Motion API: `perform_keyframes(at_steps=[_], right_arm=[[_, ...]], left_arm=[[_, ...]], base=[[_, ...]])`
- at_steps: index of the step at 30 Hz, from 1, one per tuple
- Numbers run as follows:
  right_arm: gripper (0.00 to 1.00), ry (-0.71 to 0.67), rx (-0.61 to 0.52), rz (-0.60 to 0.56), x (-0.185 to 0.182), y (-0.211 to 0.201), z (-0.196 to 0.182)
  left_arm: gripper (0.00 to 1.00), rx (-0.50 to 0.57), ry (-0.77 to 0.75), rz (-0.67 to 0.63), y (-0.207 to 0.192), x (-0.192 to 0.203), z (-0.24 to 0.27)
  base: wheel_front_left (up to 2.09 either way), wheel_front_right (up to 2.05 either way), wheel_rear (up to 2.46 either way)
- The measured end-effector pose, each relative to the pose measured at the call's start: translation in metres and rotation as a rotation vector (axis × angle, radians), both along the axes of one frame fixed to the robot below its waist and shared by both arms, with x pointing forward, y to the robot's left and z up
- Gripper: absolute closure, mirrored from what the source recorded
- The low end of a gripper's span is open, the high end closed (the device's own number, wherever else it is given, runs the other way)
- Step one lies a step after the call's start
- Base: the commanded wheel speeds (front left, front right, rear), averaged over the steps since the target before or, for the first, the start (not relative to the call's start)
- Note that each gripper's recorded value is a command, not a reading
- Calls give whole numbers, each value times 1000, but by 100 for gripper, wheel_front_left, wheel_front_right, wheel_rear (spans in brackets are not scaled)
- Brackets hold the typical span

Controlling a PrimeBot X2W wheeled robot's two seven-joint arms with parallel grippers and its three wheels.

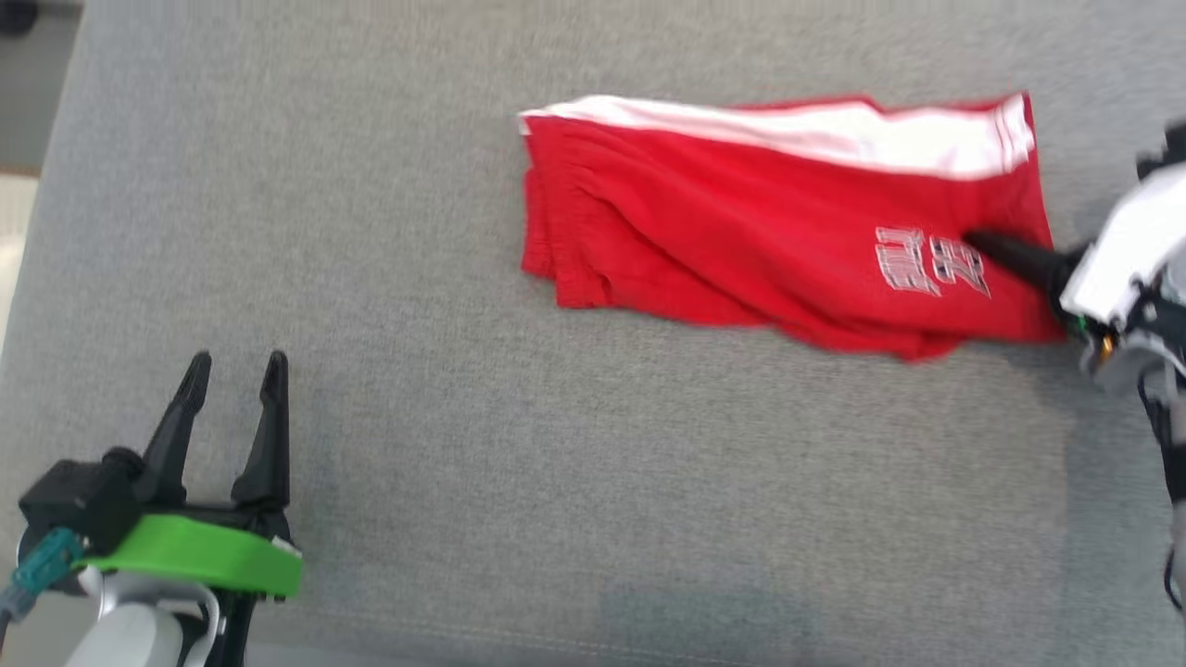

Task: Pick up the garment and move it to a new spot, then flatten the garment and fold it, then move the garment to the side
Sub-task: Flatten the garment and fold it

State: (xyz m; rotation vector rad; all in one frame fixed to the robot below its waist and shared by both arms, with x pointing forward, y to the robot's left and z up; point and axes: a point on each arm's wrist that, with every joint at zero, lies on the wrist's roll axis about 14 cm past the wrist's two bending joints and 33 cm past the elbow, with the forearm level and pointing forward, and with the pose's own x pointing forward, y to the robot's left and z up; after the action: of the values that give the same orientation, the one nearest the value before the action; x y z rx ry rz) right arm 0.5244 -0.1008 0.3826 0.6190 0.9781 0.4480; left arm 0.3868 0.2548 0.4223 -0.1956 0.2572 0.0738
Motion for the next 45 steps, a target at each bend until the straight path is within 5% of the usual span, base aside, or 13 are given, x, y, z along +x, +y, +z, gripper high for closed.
perform_keyframes(at_steps=[10, 15, 22, 28, 43, 44, 45], right_arm=[[100, 3, -41, -406, -72, -128, 20], [100, -105, -37, -535, -75, -167, 58], [100, -314, 180, -336, -46, -76, 146], [100, -301, 121, -105, -55, 17, 126], [100, -341, 18, -166, -30, 42, 83], [88, -344, 12, -166, -28, 43, 82], [0, -354, 7, -167, -26, 45, 82]], left_arm=[[0, -48, -158, -148, -43, -11, 35], [0, -61, -212, -206, -64, -8, 48], [0, -70, -249, -240, -80, -8, 57], [0, -88, -251, -254, -92, -14, 57], [0, -98, -231, -248, -90, -18, 52], [0, -98, -228, -252, -90, -17, 51], [0, -99, -225, -255, -91, -17, 50]], base=[[0, 0, 0], [0, 0, 0], [0, 0, 0], [0, 0, 0], [0, 0, 0], [0, 0, 0], [0, 0, 0]])
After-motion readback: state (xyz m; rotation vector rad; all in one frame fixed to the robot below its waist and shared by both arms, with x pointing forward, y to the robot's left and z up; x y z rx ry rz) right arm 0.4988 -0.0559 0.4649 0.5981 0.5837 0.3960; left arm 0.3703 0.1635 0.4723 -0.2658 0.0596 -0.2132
